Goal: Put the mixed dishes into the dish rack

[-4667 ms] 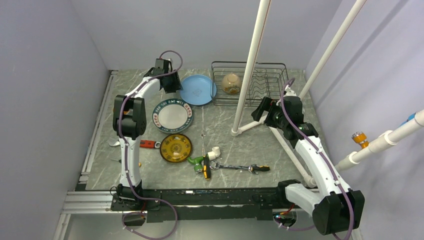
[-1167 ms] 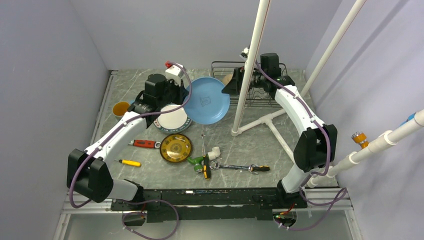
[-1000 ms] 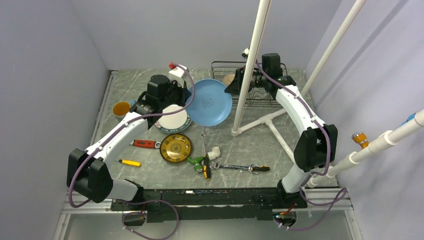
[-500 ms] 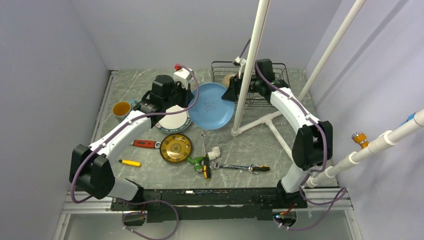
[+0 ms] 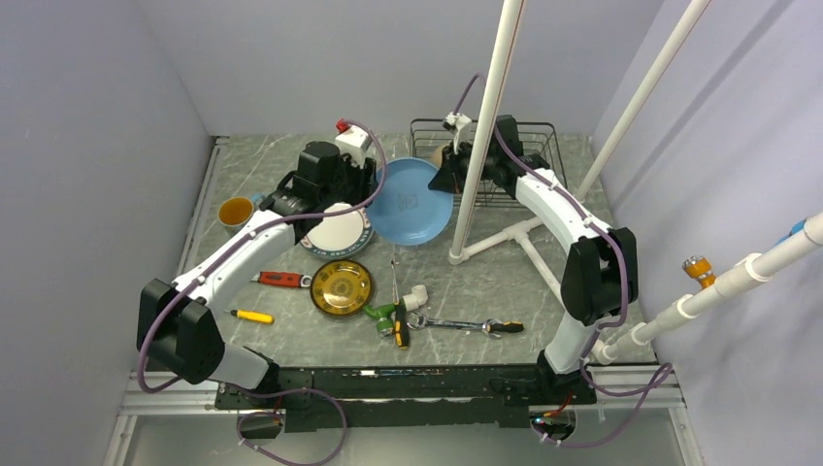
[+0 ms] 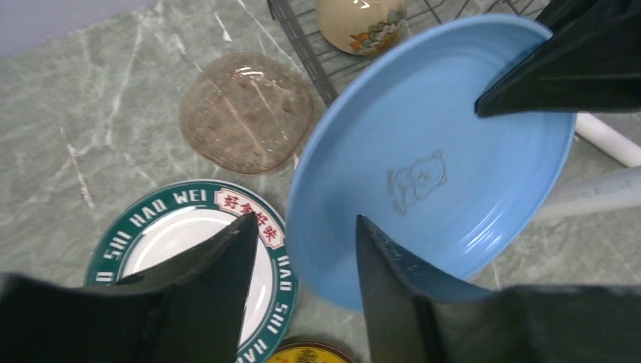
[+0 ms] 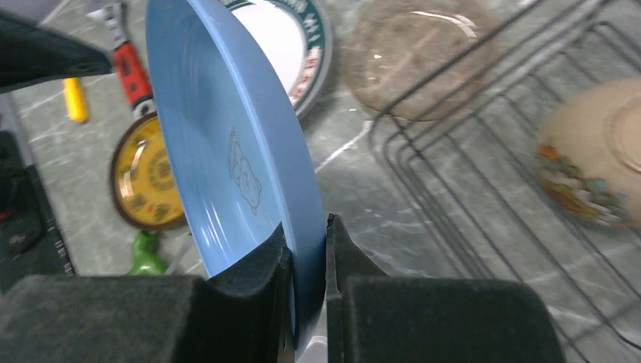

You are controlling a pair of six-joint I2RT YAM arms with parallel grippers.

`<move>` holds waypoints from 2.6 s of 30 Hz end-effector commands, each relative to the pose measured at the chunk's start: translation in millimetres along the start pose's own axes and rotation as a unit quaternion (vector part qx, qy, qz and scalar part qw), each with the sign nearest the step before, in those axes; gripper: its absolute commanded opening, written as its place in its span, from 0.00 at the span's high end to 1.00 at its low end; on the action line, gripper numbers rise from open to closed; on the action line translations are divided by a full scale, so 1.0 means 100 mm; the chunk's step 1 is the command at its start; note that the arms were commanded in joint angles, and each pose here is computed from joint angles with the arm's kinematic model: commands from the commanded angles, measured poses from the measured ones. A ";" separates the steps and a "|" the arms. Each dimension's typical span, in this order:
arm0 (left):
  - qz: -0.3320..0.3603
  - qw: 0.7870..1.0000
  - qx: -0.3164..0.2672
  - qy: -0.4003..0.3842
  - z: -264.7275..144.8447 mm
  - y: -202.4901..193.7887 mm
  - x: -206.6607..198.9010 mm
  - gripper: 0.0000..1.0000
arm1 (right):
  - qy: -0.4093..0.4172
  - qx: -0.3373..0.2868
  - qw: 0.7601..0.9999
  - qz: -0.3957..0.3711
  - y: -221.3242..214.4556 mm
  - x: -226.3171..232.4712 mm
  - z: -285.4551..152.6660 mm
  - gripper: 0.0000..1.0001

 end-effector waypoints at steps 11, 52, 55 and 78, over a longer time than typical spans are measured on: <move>-0.032 0.992 -0.117 0.041 -0.48 0.56 0.01 0.01 | -0.297 -0.116 0.944 -0.085 0.89 -1.11 -1.09 1.00; 0.006 0.995 -0.044 0.089 -0.13 0.18 0.20 0.03 | -0.379 0.124 0.719 -0.570 0.79 -2.66 -1.34 1.00; 0.011 0.995 -0.044 0.094 -0.13 0.17 0.22 0.03 | -0.353 0.146 0.715 -0.585 0.70 -2.72 -1.25 1.00; 0.023 0.994 -0.037 0.103 -0.10 0.11 0.24 0.04 | -0.240 0.180 0.701 -0.647 0.37 -2.83 -0.87 0.66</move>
Point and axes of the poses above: each gripper's point midway between its finger pads, its own z axis out along the fingers, its own x axis along the line the jaws close on, y = z × x, the point moved 3 cm from there along -z, back along the fingers, and after that the axes turned 10 degrees about -z, right-handed, at the moved point
